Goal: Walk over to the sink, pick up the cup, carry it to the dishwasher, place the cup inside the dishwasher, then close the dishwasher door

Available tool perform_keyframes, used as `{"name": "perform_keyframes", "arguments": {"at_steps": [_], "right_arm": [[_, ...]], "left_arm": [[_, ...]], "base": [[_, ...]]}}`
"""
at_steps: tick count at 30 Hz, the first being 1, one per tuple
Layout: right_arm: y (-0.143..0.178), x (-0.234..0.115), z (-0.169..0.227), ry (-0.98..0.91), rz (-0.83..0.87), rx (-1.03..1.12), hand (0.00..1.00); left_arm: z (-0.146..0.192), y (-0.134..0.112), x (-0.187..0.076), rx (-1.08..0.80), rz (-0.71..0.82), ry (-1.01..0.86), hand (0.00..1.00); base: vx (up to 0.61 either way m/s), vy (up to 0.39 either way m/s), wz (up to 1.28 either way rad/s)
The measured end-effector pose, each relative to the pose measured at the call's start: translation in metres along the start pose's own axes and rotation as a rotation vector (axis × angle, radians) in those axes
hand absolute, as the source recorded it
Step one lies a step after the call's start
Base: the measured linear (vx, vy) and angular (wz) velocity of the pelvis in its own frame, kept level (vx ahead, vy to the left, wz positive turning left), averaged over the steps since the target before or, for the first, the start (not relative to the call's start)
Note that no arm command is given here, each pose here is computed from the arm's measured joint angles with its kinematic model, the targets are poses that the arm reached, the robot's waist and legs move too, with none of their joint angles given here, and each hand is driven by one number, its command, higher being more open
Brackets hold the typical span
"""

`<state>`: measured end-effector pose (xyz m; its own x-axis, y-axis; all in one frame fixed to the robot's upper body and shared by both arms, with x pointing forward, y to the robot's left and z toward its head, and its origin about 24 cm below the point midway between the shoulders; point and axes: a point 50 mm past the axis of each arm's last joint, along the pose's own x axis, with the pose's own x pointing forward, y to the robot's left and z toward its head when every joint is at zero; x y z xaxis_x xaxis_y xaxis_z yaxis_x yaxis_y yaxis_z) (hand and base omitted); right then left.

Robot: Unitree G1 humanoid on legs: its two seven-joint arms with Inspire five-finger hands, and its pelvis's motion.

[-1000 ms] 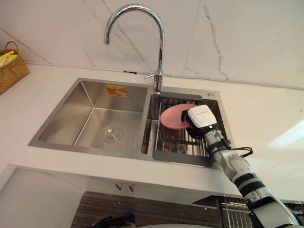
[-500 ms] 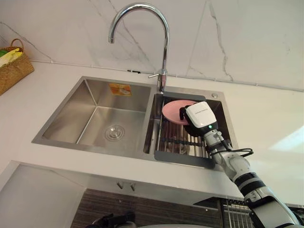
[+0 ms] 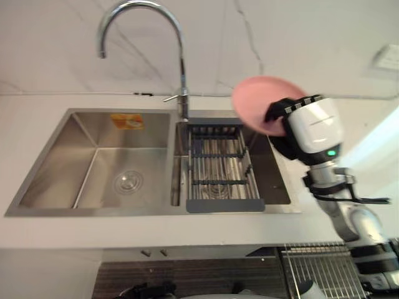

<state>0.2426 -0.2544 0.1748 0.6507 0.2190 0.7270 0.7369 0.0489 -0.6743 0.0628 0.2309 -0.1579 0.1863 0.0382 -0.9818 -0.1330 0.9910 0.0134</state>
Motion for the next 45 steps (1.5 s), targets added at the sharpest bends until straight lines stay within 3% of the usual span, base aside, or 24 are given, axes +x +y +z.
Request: {"name": "perform_keyframes", "arguments": {"at_steps": [6,14,19,23,32,45], "right_arm": [[-0.028,-0.035,-0.040,0.191,-0.017,-0.098,0.00],[-0.021,-0.074,-0.036,0.376,0.002,-0.013,0.00],[-0.028,-0.087,-0.042,0.460,-0.017,-0.020,0.00],[-0.016,-0.114,-0.033,0.587,0.025,0.027,0.00],[-0.008,-0.133,-0.024,0.667,0.105,0.068,0.00],[0.063,-0.181,-0.004,0.819,0.486,0.177,0.00]], "left_arm": [[-0.004,0.005,0.001,0.067,0.021,0.054,1.00],[-0.018,0.008,0.001,-0.080,0.068,0.106,1.00],[-0.009,0.009,0.001,-0.087,0.083,0.081,1.00],[-0.013,0.000,0.003,-0.139,0.081,0.095,1.00],[-0.010,-0.003,0.004,-0.167,0.091,0.070,1.00],[0.002,-0.019,0.004,-0.163,0.037,0.014,1.00]], "base": [[-0.01,0.024,-0.75],[-0.12,-0.064,-1.33],[0.02,-0.220,-0.29],[-0.04,-0.044,-0.15],[-0.05,0.079,0.08],[-0.05,0.056,0.20]]}}
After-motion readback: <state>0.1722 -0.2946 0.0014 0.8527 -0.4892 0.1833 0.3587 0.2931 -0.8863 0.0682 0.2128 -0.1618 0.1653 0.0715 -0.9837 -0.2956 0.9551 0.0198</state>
